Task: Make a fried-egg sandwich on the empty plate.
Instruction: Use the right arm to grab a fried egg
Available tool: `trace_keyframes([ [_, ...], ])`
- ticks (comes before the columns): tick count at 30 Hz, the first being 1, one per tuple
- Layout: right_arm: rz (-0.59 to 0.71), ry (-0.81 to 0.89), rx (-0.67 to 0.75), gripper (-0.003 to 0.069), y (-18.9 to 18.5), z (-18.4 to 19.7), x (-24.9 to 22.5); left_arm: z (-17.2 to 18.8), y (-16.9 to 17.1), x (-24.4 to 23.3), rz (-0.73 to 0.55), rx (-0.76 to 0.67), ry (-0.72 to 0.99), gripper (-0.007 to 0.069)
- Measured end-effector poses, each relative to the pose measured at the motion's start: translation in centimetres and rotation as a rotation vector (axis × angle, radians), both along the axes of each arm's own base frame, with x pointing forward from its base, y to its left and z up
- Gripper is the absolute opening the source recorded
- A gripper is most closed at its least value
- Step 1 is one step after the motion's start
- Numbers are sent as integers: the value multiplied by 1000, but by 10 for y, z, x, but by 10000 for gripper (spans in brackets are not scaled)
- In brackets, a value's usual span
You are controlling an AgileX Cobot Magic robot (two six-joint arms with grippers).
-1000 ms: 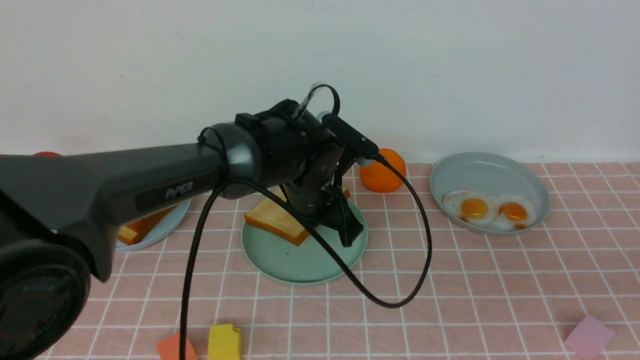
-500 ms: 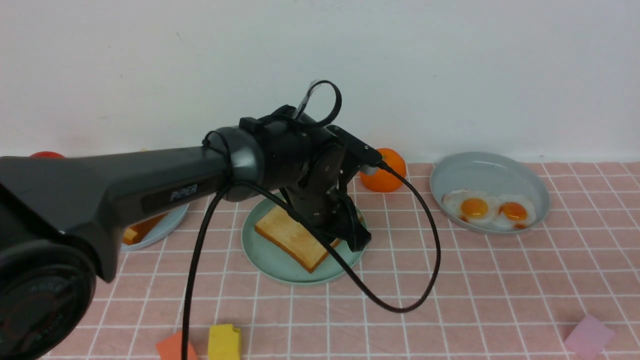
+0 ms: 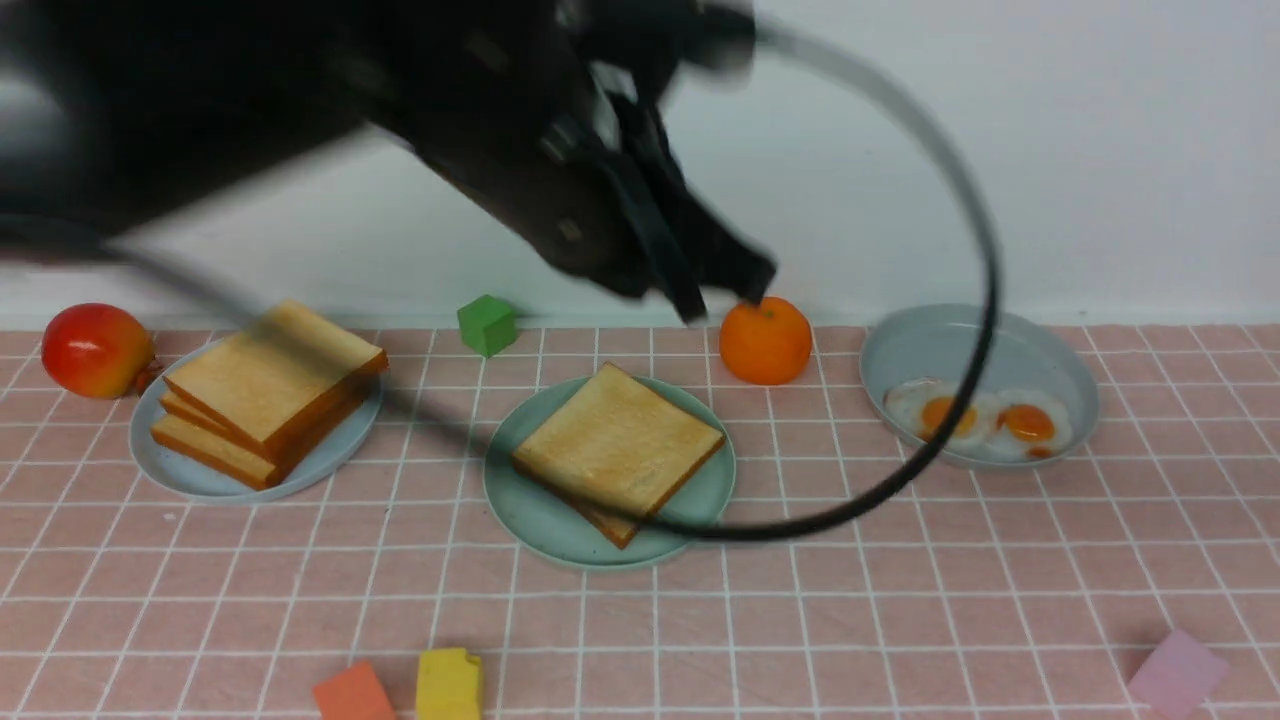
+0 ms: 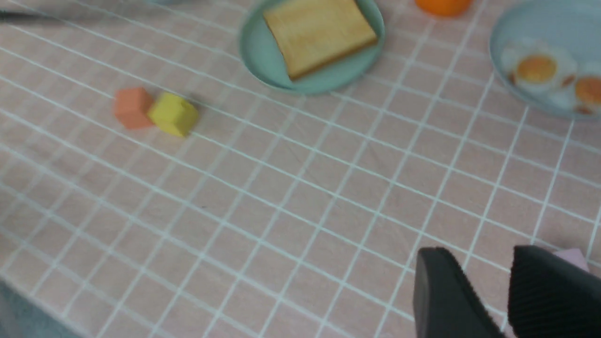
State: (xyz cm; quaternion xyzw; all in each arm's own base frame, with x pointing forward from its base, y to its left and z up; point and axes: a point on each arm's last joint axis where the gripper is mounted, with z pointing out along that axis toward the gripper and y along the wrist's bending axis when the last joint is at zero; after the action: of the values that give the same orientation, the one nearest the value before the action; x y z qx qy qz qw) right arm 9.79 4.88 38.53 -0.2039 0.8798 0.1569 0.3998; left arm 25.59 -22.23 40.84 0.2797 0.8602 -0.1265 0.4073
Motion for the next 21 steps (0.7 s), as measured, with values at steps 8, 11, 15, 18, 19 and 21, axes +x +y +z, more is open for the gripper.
trace_keyframes([
  [8,-70,136,-61,239,16,-42,99,18,84,-117,-72,-181,-50,-13],
  [11,-94,191,-81,239,18,-54,132,0,109,-142,-69,-237,-84,-13],
  [15,-171,267,-66,239,8,-70,180,-21,135,-168,-69,-350,-168,-13],
  [18,-255,350,-27,239,-6,-91,219,-28,148,-181,-74,-411,-220,-13],
  [19,-274,360,-18,242,-10,-94,228,-28,151,-184,-74,-417,-225,-13],
  [21,-315,416,1,249,-18,-113,252,-28,154,-188,-76,-434,-243,-13],
])
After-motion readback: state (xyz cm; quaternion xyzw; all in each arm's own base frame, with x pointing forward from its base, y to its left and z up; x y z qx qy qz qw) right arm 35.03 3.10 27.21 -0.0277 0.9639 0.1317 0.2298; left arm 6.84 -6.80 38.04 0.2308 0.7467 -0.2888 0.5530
